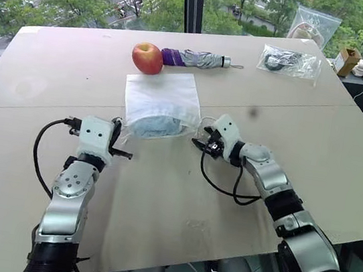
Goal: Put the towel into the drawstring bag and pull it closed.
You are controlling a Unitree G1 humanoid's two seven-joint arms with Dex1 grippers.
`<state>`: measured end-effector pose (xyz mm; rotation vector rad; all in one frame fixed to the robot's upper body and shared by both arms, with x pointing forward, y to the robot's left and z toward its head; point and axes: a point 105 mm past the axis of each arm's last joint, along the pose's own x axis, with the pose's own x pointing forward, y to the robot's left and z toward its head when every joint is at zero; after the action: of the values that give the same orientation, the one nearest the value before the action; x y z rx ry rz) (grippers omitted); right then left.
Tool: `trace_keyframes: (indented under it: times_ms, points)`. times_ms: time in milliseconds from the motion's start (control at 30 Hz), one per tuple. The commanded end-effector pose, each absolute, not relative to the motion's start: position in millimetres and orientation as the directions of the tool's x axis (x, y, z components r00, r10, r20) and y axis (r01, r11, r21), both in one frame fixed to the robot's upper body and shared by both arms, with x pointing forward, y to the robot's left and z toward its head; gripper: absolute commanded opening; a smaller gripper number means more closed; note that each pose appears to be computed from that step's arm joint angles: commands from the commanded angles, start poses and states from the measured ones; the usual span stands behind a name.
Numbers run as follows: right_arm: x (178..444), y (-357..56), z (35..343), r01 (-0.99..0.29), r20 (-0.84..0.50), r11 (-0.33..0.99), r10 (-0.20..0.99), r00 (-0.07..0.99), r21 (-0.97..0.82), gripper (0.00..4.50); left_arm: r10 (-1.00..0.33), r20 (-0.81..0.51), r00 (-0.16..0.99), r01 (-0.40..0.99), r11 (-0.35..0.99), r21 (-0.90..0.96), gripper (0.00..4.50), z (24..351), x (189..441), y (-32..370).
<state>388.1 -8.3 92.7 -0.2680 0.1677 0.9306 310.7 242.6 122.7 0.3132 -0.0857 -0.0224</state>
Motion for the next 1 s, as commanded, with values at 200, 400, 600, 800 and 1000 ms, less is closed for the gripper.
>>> trace_keyframes:
  times_ms: [200, 400, 600, 800, 1000]
  points:
    - [385, -26, 75, -0.811, -0.383, 0.569, 0.724, 0.574, -0.139, 0.93, -0.012, 0.138, 0.990, -0.035, 0.943, 0.330, 0.00, 138, 304, 245]
    - [403, -39, 120, -0.717, -0.189, 0.646, 0.694, 0.695, -0.262, 0.02, -0.008, 0.159, 0.987, -0.048, 0.937, 0.345, 0.00, 144, 307, 248]
    - [424, -65, 197, -0.508, 0.154, 0.802, 0.571, 0.806, -0.314, 0.02, 0.007, 0.260, 0.966, -0.131, 0.877, 0.463, 0.00, 179, 315, 258]
    - [430, -111, 276, -0.169, 0.494, 0.939, 0.303, 0.815, -0.298, 0.02, 0.065, 0.520, 0.852, -0.377, 0.764, 0.523, 0.00, 269, 319, 280]
    - [421, -144, 329, 0.059, 0.678, 0.973, 0.112, 0.727, -0.224, 0.02, 0.047, 0.611, 0.790, -0.434, 0.748, 0.503, 0.00, 324, 325, 281]
